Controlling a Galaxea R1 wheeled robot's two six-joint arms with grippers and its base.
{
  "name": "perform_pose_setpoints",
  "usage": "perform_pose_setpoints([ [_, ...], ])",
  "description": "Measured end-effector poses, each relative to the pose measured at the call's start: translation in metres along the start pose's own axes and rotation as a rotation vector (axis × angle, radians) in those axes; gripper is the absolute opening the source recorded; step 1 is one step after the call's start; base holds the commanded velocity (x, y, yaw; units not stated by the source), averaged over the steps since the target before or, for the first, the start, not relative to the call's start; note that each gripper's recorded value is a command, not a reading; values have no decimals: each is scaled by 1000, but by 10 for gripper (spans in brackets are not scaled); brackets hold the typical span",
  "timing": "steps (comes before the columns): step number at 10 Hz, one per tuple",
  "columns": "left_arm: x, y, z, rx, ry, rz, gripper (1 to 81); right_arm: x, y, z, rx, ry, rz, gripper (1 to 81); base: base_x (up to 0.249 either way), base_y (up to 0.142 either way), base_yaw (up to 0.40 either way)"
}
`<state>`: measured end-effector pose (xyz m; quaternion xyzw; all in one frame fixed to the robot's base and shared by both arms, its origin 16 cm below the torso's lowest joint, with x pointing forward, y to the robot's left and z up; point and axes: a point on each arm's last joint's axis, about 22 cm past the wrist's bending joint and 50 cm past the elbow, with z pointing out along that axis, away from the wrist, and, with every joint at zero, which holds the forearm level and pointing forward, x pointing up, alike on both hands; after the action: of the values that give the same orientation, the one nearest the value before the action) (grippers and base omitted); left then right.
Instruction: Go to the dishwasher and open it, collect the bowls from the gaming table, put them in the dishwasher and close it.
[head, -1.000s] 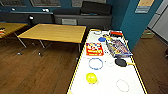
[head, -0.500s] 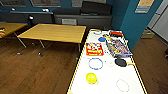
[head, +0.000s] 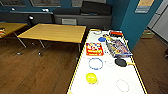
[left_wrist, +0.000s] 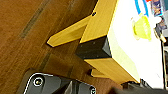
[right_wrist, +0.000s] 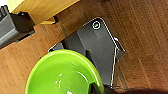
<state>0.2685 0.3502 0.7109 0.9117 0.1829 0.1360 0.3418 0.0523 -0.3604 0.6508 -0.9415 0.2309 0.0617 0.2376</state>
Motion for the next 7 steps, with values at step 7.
perform_pose_setpoints([
  [7,129,125,48,-111,-18,129,811,1,-7,7,14,16,0,10,0,0,0],
])
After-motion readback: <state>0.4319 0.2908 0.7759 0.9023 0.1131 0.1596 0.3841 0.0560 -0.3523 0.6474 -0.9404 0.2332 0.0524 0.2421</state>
